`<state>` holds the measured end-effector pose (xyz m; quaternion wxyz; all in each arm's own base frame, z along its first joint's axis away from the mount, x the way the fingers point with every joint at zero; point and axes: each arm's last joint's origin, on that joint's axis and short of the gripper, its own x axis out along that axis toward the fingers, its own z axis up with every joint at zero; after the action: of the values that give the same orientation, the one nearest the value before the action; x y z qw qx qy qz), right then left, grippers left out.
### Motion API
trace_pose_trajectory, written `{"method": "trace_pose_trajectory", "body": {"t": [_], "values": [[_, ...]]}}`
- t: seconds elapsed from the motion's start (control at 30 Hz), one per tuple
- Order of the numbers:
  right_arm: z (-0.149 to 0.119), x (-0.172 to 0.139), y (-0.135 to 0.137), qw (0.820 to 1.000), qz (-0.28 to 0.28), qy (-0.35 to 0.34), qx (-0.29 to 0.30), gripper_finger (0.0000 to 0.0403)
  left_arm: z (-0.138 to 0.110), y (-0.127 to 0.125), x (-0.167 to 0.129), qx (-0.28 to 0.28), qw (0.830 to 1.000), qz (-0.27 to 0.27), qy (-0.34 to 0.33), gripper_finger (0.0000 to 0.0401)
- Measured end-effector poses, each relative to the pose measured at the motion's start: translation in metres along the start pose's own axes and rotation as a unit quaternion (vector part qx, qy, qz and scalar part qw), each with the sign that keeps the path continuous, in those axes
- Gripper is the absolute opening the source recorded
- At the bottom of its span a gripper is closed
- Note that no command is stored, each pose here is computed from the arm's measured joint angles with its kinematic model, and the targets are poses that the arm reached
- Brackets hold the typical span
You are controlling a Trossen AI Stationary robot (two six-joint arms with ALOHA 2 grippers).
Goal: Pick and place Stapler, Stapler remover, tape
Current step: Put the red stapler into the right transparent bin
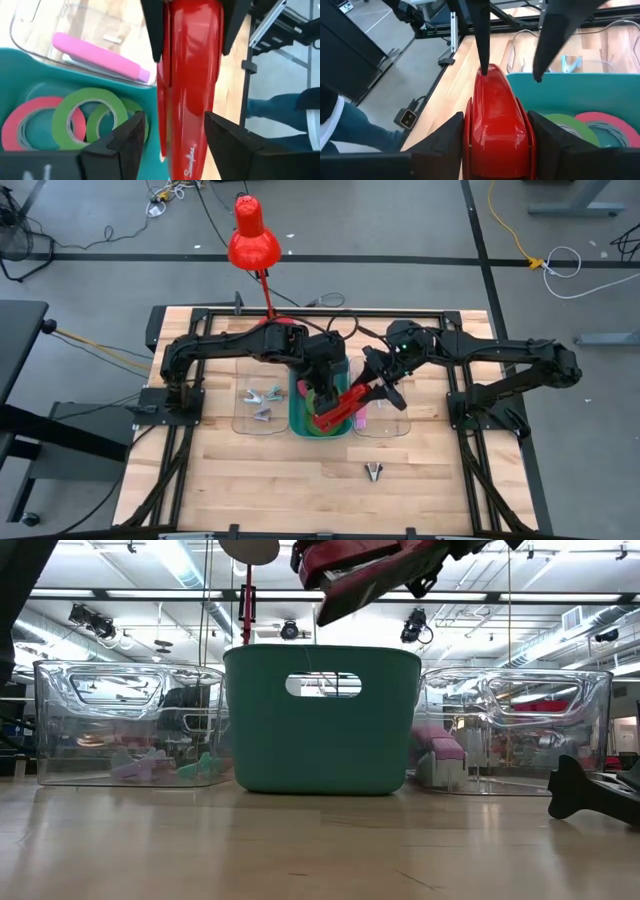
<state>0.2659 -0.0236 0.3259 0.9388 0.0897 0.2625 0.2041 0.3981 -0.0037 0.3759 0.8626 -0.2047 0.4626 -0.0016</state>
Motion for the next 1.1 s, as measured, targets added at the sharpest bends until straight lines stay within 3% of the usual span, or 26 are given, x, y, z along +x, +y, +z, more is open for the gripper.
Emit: {"method": "trace_pose_trajectory", "body": {"t": [0.37,0.77,0.93,1.1], "values": [[-0.008,-0.008,0.001,0.999,-0.027,0.036,-0.016,0.0173,0.002,-0.002,0.000,-0.003,1.000,-0.012,-0.008,0.0275],[-0.016,-0.047,0.010,0.994,-0.069,0.059,-0.053,0.0173,0.004,-0.006,-0.016,-0.014,0.999,-0.028,-0.044,0.0269],[-0.026,-0.063,0.014,0.985,-0.121,0.104,-0.062,0.0173,0.006,-0.008,-0.022,-0.012,0.998,-0.031,-0.061,0.0268],[-0.037,-0.071,0.020,0.977,-0.129,0.156,-0.069,0.0173,0.007,-0.009,-0.025,-0.010,0.997,-0.034,-0.072,0.0268]]}}
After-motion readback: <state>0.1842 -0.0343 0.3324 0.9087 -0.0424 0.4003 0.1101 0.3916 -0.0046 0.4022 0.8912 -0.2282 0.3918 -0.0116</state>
